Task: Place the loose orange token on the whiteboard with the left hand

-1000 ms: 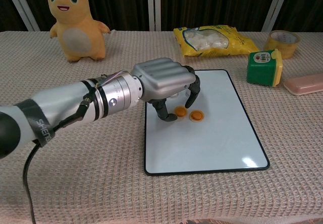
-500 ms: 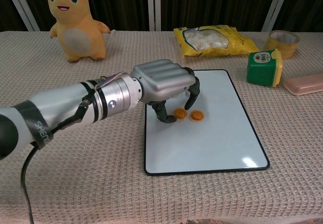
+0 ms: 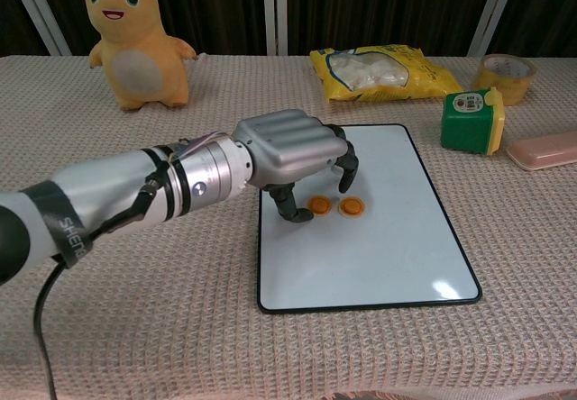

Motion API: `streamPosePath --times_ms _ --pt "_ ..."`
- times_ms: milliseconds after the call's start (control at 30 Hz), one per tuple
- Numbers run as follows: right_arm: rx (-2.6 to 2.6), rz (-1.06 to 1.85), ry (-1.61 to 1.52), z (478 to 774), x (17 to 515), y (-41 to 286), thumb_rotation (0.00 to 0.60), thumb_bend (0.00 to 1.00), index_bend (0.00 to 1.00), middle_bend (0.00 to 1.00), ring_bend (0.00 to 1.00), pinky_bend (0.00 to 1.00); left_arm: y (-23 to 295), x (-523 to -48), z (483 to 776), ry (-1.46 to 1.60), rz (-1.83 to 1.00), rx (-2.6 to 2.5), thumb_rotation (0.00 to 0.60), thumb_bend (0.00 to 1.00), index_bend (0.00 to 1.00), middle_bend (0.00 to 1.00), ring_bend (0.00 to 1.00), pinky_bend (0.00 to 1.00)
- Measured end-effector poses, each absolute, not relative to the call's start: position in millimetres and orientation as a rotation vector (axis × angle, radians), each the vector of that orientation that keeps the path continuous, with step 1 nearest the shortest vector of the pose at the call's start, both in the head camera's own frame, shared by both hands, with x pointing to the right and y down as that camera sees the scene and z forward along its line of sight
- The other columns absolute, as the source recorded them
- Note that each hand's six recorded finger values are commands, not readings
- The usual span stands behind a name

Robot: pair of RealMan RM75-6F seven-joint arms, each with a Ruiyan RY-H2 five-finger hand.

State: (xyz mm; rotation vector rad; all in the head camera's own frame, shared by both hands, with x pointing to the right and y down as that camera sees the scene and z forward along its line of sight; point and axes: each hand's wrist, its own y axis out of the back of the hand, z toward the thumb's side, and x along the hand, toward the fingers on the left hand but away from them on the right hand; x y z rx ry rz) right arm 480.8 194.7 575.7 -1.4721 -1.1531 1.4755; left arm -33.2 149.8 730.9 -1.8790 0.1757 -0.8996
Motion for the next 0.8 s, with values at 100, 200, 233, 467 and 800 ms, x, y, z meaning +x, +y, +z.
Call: streamPosePath --times_ms 100,200,233,467,800 --pt "-1.473 1.472 -1.154 575 480 195 0.600 0.35 0.00 0.00 0.00 0.00 151 -33 729 0.175 -0.897 -1.889 0.600 0.26 0.30 0.20 0.10 0.18" --pt "-1.471 1.466 -1.154 574 479 194 0.600 0.35 0.00 0.00 0.00 0.00 151 -33 723 0.192 -0.884 -1.894 0.600 0.26 0.28 0.20 0.10 0.18" --pt "-1.470 1.464 -1.155 573 479 194 0.600 0.35 0.00 0.00 0.00 0.00 151 -34 720 0.199 -0.879 -1.896 0.600 0.26 0.28 0.20 0.10 0.18" --pt "-1.477 1.458 -1.150 573 478 195 0.600 0.35 0.00 0.00 0.00 0.00 139 -67 681 0.337 -0.871 -1.863 0.600 0.24 0.28 0.20 0.10 0.18" --pt "-1.436 1.395 -1.060 577 482 195 0.600 0.30 0.00 0.00 0.00 0.00 128 -274 633 0.761 -1.132 -1.616 0.330 0.13 0.17 0.09 0.00 0.16"
